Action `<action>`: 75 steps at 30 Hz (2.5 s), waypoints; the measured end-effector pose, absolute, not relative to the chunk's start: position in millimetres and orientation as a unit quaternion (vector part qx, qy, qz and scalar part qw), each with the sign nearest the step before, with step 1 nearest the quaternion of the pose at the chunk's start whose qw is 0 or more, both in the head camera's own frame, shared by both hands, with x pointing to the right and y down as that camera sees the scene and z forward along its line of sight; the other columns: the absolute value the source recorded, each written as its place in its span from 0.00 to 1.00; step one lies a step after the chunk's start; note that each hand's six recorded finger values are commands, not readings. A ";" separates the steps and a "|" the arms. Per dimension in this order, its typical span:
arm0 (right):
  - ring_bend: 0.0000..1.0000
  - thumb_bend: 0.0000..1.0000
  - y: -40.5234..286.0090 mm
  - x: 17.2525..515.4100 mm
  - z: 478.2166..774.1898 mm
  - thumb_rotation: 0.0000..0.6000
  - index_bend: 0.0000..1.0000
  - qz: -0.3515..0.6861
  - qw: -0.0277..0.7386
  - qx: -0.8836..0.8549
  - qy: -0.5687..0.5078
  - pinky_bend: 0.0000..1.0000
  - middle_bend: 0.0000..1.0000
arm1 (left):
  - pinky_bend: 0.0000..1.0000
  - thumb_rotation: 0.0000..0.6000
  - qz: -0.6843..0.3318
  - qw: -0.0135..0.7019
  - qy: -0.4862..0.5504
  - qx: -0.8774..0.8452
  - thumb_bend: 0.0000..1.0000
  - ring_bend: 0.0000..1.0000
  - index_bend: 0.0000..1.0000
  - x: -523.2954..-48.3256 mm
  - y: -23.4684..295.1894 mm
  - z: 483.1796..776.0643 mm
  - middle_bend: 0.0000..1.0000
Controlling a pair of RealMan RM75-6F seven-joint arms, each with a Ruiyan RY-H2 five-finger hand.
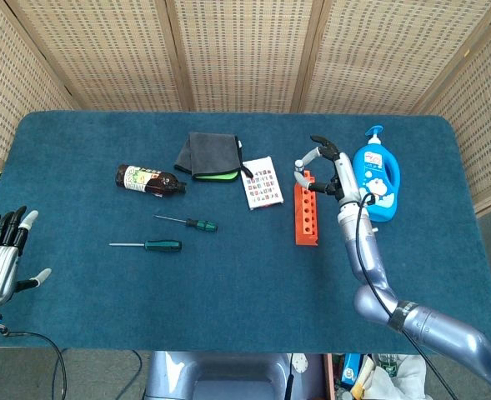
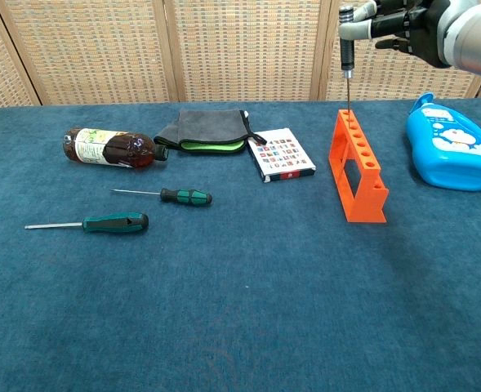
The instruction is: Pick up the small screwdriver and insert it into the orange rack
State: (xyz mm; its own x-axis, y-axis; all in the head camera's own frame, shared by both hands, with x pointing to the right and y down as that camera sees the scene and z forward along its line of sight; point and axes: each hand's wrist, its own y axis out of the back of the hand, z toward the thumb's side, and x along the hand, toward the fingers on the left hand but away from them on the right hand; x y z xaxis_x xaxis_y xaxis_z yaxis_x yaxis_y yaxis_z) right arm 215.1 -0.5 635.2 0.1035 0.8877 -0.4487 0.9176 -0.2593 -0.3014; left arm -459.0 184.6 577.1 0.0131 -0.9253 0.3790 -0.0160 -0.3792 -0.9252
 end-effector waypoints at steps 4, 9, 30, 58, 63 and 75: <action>0.00 0.30 -2.3 215.7 628.1 1.00 0.61 -0.278 0.020 0.742 0.609 0.03 0.13 | 0.00 1.00 -0.580 0.392 0.396 -0.594 0.00 0.00 0.00 -459.2 184.9 576.8 0.00; 0.00 0.30 -1.7 220.1 625.4 1.00 0.61 -0.280 0.020 0.739 0.612 0.03 0.13 | 0.00 1.00 -0.580 0.392 0.396 -0.595 0.00 0.00 0.00 -459.1 185.3 576.4 0.00; 0.00 0.30 10.4 239.8 651.9 1.00 0.61 -0.303 0.043 0.729 0.612 0.02 0.13 | 0.00 1.00 -0.583 0.395 0.389 -0.594 0.00 0.00 0.00 -456.2 187.2 578.7 0.00; 0.00 0.30 11.3 224.9 643.3 1.00 0.61 -0.284 0.037 0.744 0.604 0.02 0.13 | 0.00 1.00 -0.581 0.394 0.389 -0.596 0.00 0.00 0.00 -455.7 187.5 578.7 0.00; 0.00 0.30 9.6 218.0 636.7 1.00 0.61 -0.280 0.031 0.747 0.601 0.02 0.13 | 0.00 1.00 -0.580 0.394 0.390 -0.596 0.00 0.00 0.00 -456.0 187.1 578.4 0.00; 0.00 0.30 5.4 207.1 633.7 1.00 0.61 -0.282 0.024 0.752 0.595 0.02 0.13 | 0.00 1.00 -0.581 0.391 0.392 -0.597 0.00 0.00 0.00 -457.8 186.1 578.7 0.00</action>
State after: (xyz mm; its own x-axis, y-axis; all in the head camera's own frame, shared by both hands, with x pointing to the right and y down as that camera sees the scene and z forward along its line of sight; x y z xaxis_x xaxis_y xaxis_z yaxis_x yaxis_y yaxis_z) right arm 207.1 5.4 633.7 0.1327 0.8815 -0.4531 0.9088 -0.2907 -0.2993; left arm -457.8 186.1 578.7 0.0182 -0.9222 0.3862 -0.0129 -0.3864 -0.9222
